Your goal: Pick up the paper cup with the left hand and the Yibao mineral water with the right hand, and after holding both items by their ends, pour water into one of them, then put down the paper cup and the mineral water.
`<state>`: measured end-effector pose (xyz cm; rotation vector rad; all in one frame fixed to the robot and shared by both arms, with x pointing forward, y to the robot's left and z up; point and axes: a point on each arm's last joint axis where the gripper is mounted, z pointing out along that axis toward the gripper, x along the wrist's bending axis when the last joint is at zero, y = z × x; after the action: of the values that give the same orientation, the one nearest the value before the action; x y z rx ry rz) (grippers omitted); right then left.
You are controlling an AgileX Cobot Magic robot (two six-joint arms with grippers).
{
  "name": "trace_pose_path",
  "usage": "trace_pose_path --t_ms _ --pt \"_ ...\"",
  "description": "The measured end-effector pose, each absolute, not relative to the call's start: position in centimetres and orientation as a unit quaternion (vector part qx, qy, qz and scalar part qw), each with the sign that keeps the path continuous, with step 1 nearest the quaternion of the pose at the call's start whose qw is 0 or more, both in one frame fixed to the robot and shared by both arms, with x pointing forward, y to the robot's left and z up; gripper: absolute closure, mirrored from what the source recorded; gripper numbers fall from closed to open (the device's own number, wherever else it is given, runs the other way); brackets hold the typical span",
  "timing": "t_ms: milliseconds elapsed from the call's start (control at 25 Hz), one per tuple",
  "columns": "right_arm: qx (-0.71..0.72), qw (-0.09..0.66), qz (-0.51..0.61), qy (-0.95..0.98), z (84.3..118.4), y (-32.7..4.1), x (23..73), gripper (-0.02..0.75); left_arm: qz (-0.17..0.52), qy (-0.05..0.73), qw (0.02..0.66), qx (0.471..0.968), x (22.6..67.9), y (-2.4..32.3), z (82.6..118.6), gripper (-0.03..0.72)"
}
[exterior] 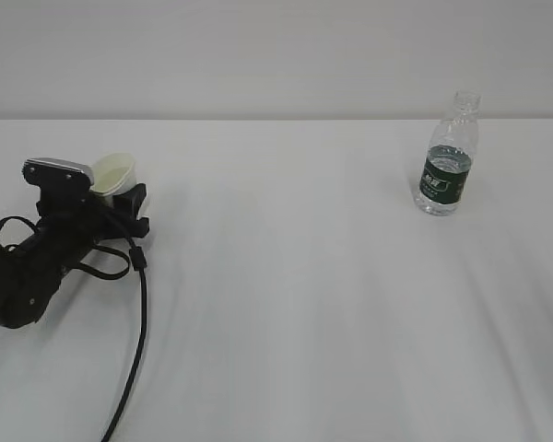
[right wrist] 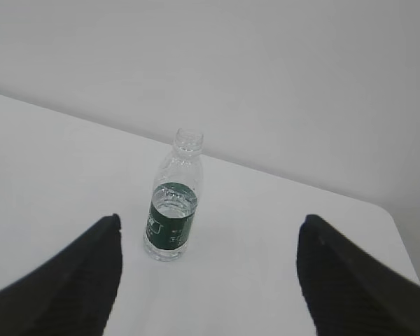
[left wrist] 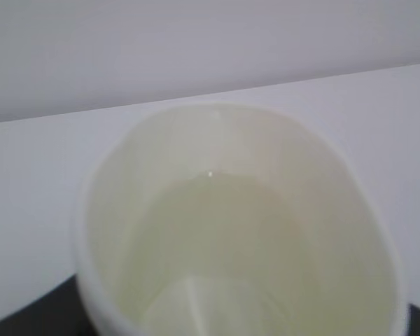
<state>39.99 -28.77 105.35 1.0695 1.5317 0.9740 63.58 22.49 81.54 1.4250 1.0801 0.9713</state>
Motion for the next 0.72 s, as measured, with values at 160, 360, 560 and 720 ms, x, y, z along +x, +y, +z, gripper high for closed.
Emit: trace_pose_path --t_ms 160,360,560,720 --pt "0.441 0.495 0.402 0.632 105.4 -28.8 40.0 0.148 0.402 0.444 0.528 0.601 63.5 22.3 81.5 0.251" --pt "0.441 0.495 0.402 0.632 105.4 -28.8 40.0 0.148 0.389 0.452 0.514 0.616 63.4 22.3 80.7 0.188" --pt "0.441 0.495 0.402 0.632 105.4 -28.8 40.0 0.148 0.382 0.457 0.507 0.623 62.9 22.4 80.3 0.171" --pt "0.441 0.495 0.402 0.632 105.4 -28.8 40.0 0.148 0.379 0.461 0.503 0.625 62.3 22.6 80.0 0.169"
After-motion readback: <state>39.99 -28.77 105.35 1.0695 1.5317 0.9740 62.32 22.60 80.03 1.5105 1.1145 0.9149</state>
